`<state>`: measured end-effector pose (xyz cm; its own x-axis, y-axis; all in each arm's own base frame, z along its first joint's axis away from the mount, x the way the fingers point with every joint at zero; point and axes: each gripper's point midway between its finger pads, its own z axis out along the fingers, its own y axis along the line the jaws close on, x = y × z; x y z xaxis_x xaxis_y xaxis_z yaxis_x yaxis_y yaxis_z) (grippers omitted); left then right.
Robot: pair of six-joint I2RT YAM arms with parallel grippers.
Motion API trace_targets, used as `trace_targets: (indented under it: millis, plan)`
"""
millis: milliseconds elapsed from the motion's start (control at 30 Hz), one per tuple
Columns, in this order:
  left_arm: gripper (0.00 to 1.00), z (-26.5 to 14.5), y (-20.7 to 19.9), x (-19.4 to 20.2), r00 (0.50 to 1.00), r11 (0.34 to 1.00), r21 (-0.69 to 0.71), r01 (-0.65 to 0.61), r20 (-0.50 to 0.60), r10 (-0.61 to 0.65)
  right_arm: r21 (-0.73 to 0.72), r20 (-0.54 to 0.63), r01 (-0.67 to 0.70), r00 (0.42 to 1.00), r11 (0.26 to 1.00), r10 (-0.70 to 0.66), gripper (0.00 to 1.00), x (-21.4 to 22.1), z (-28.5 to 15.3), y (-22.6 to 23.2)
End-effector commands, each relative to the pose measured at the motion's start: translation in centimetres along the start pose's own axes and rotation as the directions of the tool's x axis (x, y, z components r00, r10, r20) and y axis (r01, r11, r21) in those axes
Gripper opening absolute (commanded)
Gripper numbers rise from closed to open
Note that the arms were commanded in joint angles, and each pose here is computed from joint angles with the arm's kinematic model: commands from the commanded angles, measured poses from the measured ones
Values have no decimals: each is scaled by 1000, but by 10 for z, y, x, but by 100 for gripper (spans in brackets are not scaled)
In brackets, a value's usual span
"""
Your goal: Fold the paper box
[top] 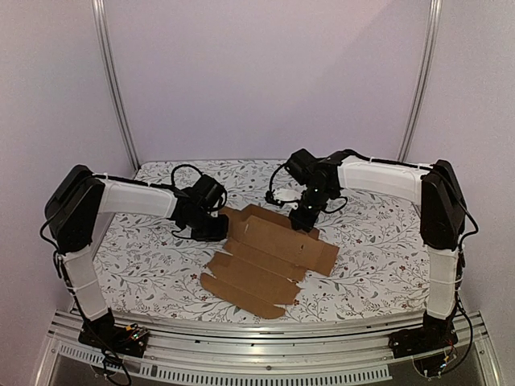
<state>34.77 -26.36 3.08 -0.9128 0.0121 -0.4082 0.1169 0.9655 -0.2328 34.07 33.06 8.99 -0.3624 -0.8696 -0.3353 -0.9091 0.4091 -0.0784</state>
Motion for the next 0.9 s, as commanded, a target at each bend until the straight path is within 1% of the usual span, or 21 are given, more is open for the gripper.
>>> trace_targets:
  millis: [0,133,433,667,867]
  plan:
    - [0,8,-6,10,999,999,-20,-48,-25,48,-10,-5,-31,1000,999,31,0,-1,7,-4]
    - [0,11,-4,17,997,996,-47,-71,-40,69,-10,-1,-37,999,999,37,0,-1,7,-5]
    - [0,13,4,19,994,990,-99,-101,-43,97,-15,8,-47,999,999,47,0,-3,6,-4]
    - [0,14,-10,22,992,993,-35,-111,-62,108,-15,9,-50,999,999,50,0,-3,5,-3]
    - [0,7,-27,20,991,991,36,-127,-46,129,-10,10,-57,998,998,58,0,-2,4,-4]
